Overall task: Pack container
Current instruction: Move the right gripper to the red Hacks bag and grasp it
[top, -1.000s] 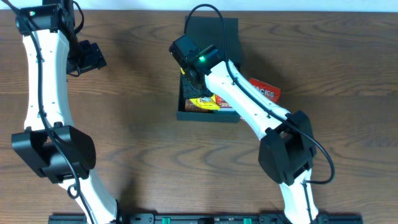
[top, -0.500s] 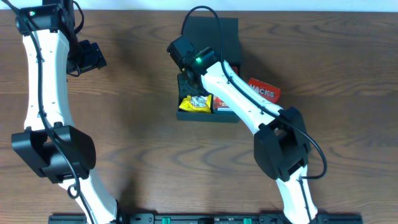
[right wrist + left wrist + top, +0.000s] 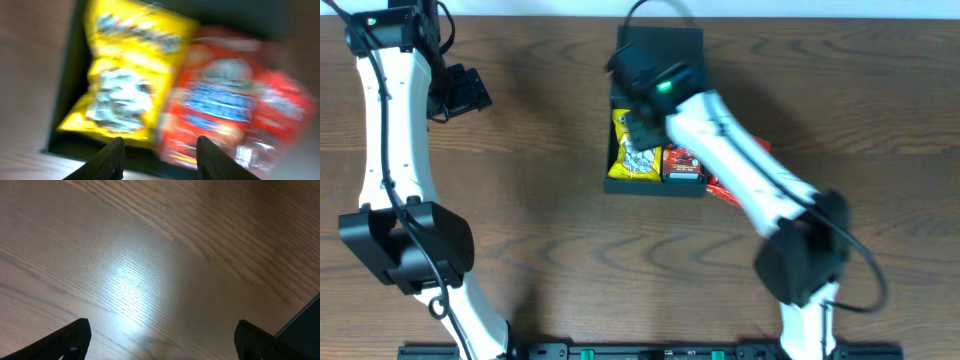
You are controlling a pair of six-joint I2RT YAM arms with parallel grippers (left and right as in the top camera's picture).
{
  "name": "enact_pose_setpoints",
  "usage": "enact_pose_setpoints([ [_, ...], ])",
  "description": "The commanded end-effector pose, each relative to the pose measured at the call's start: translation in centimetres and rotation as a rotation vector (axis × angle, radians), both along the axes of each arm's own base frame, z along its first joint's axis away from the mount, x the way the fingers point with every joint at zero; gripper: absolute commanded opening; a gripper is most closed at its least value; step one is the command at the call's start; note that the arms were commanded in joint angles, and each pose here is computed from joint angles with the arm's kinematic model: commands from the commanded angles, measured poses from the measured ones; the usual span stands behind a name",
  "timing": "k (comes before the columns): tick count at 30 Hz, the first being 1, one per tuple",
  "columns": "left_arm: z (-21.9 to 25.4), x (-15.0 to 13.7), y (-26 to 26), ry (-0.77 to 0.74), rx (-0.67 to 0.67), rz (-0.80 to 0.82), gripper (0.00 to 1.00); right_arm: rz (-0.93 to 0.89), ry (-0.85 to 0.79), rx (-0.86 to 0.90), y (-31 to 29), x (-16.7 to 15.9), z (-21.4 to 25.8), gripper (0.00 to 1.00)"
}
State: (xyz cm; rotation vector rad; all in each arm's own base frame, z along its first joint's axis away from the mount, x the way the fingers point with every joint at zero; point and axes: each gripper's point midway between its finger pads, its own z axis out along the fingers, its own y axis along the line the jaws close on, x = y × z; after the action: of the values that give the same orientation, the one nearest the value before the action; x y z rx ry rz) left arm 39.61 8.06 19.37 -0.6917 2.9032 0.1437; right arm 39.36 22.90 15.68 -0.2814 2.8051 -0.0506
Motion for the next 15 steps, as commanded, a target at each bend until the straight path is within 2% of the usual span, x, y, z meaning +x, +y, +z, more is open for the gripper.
enact_pose_setpoints([
  [1,1.4,0.1,0.1,-0.041,0.006,-0.005,0.93,-0.139,-0.094,-0.040,-7.3,2.3,4.4,0.46],
  [8,1.5,0.4,0.1,-0.051,0.008,-0.005,0.93,-0.345,0.092,-0.008,-15.6,1.5,0.6,0.46],
  [15,1.5,0.5,0.1,-0.056,0.008,-0.005,0.92,-0.358,0.207,-0.016,-16.1,-0.8,-6.1,0.54],
])
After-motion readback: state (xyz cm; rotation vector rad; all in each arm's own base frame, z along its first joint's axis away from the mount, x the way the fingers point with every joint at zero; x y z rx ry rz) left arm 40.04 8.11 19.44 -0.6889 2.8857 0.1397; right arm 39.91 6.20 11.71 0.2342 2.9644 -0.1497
